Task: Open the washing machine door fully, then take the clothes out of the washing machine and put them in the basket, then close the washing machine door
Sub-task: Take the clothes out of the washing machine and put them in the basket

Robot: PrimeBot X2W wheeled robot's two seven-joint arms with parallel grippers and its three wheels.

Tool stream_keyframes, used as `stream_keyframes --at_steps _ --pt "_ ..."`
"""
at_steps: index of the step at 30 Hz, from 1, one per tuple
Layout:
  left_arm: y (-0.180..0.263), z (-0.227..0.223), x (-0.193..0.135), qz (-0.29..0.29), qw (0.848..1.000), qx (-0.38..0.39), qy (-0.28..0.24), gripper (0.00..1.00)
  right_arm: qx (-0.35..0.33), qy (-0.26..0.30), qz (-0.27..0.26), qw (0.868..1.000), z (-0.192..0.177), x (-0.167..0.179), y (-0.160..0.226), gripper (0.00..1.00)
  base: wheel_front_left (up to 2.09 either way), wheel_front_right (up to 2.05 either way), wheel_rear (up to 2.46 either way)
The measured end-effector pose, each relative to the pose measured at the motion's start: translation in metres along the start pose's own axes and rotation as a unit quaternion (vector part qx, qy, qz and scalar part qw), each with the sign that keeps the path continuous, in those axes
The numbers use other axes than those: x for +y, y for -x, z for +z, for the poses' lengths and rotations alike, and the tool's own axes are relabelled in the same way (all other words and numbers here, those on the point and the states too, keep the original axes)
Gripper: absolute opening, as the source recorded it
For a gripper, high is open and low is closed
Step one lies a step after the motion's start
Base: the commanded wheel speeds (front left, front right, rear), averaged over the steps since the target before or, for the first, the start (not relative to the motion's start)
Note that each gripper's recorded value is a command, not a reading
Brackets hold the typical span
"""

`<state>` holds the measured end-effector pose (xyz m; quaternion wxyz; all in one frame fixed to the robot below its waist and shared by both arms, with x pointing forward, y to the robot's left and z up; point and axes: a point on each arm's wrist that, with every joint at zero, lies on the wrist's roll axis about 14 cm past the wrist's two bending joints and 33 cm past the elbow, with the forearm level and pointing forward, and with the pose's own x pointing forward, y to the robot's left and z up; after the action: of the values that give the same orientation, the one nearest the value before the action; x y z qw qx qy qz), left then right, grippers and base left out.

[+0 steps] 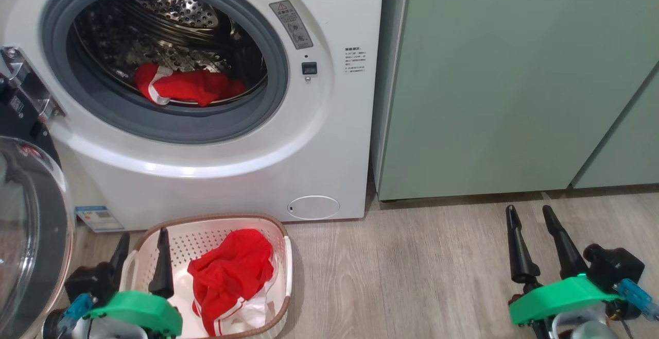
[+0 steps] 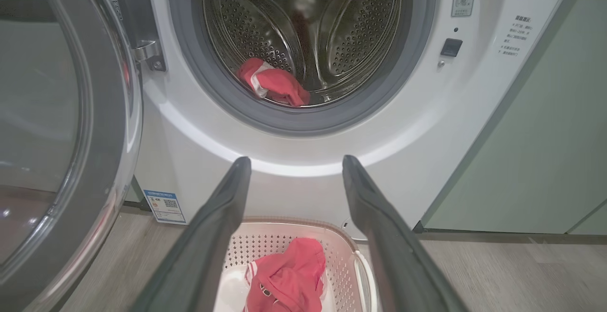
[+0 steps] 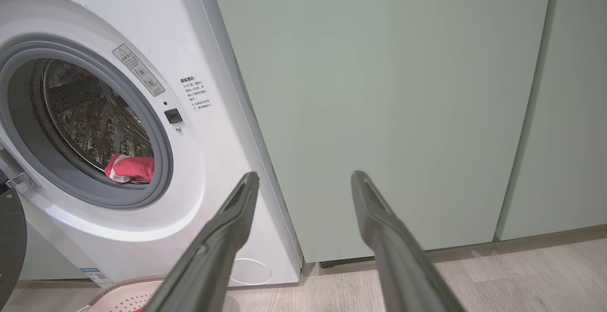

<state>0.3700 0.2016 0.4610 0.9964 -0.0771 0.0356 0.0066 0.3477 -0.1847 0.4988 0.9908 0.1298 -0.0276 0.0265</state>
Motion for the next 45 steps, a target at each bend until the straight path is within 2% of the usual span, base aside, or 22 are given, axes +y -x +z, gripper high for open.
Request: stream_keyframes --at_steps 6,13,21,28,32,37,45 --pt "0.000 -0.005 -0.001 0.000 1.000 0.008 0.001 1.00 0.003 -0.001 -0.001 1.000 -0.002 -0.001 0.000 1.00 0.00 0.00 0.00" --pt "-0.013 -0.041 -0.013 -0.015 0.996 0.090 0.003 1.00 0.020 -0.001 -0.001 1.000 -0.013 0.000 -0.001 1.00 0.00 0.00 0.00" --pt "-0.083 -0.033 -0.052 -0.065 0.985 0.157 -0.015 1.00 0.051 -0.002 -0.022 0.998 -0.031 -0.013 0.001 1.00 0.00 0.00 0.00" --pt "-0.166 -0.013 -0.062 -0.073 0.977 0.195 -0.046 1.00 0.048 0.005 -0.033 0.998 -0.030 -0.026 -0.031 1.00 0.00 0.00 0.00" --pt "-0.209 -0.015 -0.064 -0.062 0.970 0.225 -0.063 1.00 0.063 0.011 -0.043 0.997 -0.041 -0.036 -0.044 1.00 0.00 0.00 0.00" --pt "-0.268 -0.022 -0.049 -0.026 0.967 0.240 -0.084 1.00 0.090 0.019 -0.061 0.994 -0.062 -0.053 -0.057 1.00 0.00 0.00 0.00" --pt "-0.315 -0.048 -0.059 -0.029 0.960 0.257 -0.106 1.00 0.112 0.032 -0.073 0.991 -0.082 -0.069 -0.073 1.00 0.00 0.00 0.00"
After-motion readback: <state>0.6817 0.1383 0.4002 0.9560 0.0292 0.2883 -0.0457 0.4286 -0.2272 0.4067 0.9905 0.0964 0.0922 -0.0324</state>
